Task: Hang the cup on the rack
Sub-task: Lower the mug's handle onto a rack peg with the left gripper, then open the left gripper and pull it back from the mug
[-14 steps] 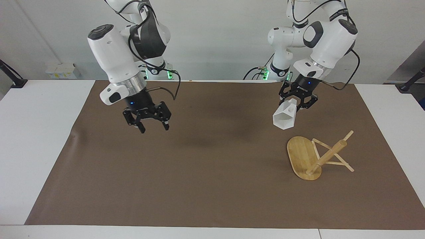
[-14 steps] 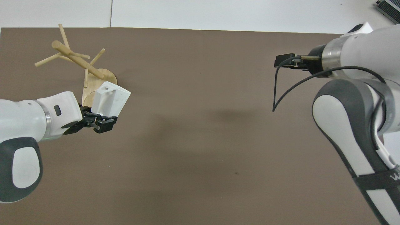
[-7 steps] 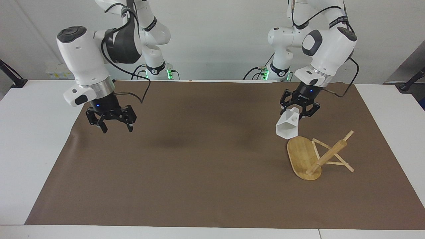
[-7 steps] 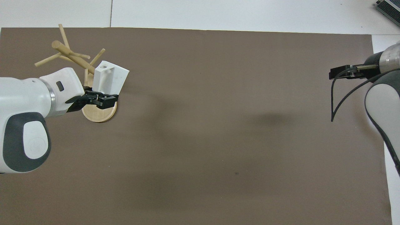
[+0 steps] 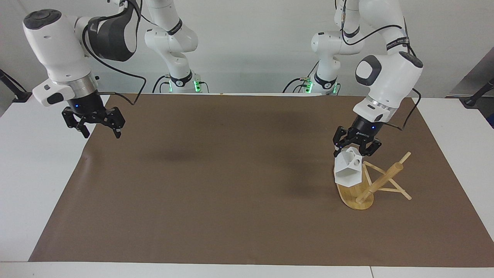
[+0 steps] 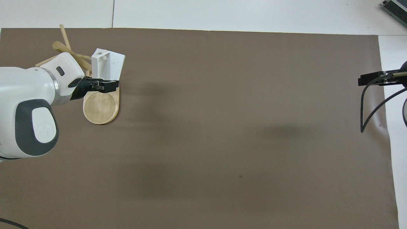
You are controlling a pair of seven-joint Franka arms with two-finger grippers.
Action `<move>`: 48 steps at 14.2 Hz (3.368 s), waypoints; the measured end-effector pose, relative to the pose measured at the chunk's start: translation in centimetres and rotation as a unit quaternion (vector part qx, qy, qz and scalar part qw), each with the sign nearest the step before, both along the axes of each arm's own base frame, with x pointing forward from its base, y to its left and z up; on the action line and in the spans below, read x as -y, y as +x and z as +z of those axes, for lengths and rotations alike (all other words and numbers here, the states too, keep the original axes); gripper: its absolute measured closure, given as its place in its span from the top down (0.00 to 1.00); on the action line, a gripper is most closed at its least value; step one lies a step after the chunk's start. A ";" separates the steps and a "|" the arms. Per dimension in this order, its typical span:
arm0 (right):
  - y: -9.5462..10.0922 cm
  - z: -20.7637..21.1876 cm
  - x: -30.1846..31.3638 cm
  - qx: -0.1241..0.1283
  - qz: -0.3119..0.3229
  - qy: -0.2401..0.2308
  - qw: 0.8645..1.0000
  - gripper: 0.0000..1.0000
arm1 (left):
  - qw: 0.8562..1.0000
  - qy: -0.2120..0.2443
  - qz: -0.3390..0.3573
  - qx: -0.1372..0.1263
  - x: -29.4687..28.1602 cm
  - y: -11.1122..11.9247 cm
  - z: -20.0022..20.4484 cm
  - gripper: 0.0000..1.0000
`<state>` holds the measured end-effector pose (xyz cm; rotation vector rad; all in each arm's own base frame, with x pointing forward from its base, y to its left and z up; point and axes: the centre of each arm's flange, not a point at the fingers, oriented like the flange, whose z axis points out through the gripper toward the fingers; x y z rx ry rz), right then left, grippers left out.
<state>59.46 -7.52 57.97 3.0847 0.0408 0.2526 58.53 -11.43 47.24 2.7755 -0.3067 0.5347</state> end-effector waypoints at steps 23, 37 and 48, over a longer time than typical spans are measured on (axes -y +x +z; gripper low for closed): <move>-2.6 3.8 -0.2 -0.070 -0.004 0.009 0.998 1.00 | 0.977 -0.152 0.144 -0.049 -6.5 1.7 -3.0 0.69; -2.5 3.7 -0.4 -0.067 -0.001 0.009 0.998 1.00 | 0.997 0.040 0.003 -0.071 -6.2 1.6 1.5 1.00; -2.5 3.7 -0.4 -0.067 -0.001 0.009 0.998 1.00 | 0.974 0.152 0.026 -0.165 -2.1 -5.8 7.8 1.00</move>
